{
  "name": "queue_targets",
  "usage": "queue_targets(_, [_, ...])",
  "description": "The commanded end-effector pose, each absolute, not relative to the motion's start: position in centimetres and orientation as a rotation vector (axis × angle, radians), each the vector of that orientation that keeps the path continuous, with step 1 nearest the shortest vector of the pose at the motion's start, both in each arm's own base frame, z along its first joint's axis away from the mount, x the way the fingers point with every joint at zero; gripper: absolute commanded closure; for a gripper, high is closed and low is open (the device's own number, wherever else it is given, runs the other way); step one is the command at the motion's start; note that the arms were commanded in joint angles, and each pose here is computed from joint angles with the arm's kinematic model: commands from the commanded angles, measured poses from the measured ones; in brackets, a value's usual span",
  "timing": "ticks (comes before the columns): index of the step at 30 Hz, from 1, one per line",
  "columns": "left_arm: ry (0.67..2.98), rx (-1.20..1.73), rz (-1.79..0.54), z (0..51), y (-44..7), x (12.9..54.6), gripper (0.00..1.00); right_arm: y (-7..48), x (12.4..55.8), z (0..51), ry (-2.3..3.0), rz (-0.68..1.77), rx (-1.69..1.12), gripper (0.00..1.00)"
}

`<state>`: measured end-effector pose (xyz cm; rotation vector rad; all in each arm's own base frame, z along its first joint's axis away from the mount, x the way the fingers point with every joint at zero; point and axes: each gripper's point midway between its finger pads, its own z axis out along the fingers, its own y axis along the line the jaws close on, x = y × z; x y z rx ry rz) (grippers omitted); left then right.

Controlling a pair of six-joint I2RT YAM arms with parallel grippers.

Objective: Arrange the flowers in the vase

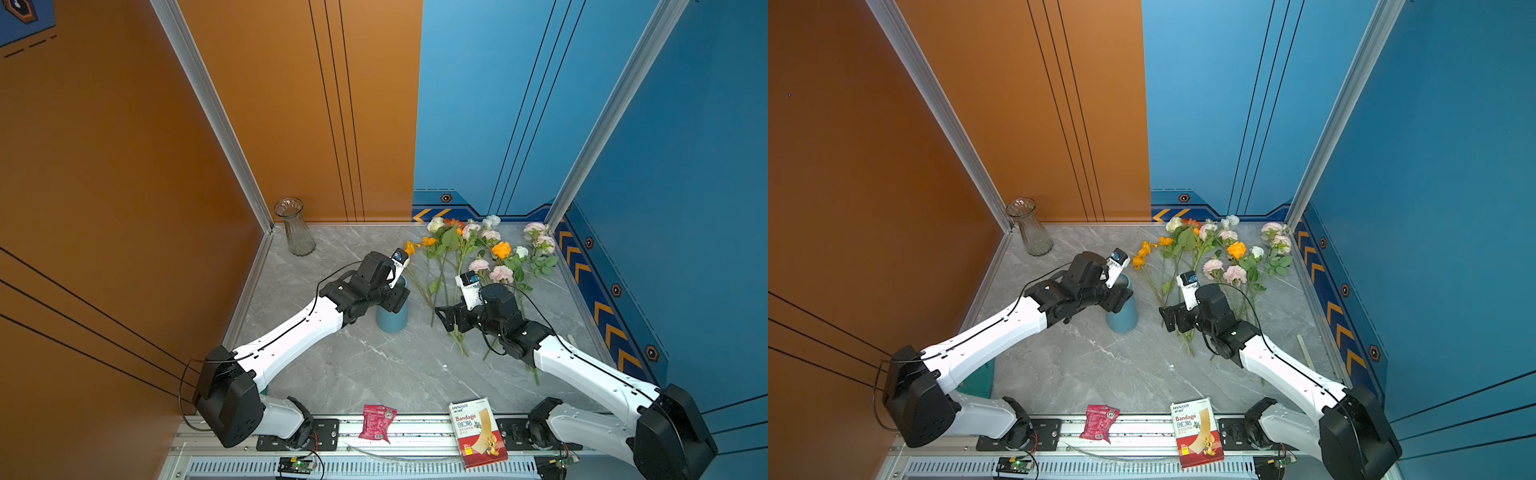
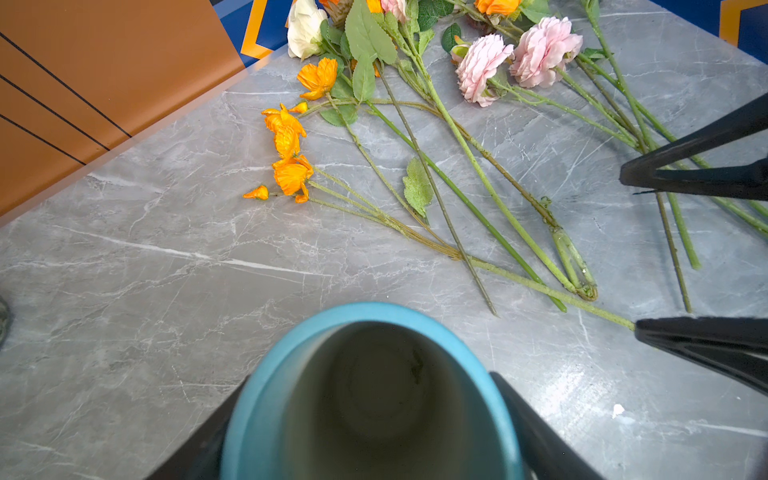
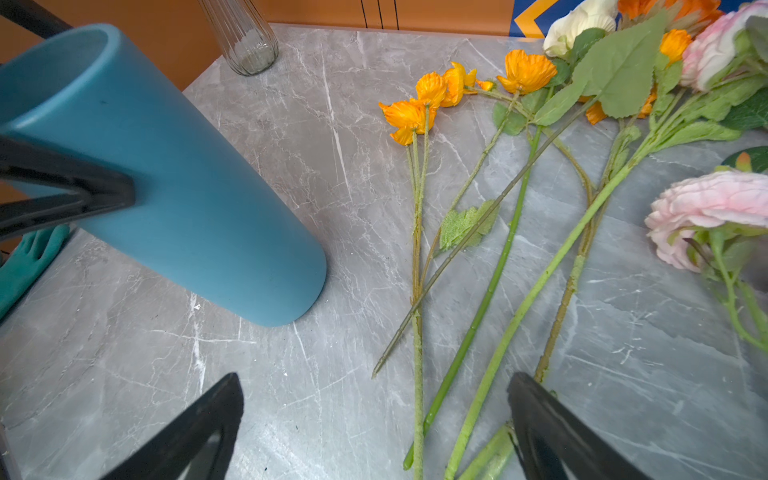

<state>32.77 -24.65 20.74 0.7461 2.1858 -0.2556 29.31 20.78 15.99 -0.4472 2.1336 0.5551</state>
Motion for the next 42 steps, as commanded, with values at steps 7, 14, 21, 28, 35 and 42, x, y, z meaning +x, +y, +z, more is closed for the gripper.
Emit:
queue_targets(7, [2.129,0.800,-0.272,21.7,-25.0,31.9,0.19,20.9,29.6,15.8,2.161,0.574,-0.445,0.00])
queue_targets(14, [2.116,0.819,-0.284,21.9,-25.0,31.5,0.02,20.7,29.4,15.1,2.182,0.572,-0.442,0.00])
queue_targets(21, [2.084,0.832,-0.285,22.9,-25.0,31.3,0.02,20.4,29.3,14.7,2.193,0.568,-0.433,0.00])
queue_targets(28, [2.003,0.836,-0.294,26.2,-25.0,31.2,0.02,19.6,30.2,14.5,2.221,0.569,-0.368,0.00])
queue_targets(35, [1.810,0.932,-0.350,32.7,-26.3,30.3,0.02,19.0,32.2,13.5,2.295,0.589,-0.253,0.00])
queue_targets(42, [1.637,1.279,-0.496,34.1,-29.6,26.6,0.02,18.1,38.7,13.1,2.333,0.575,-0.058,0.19])
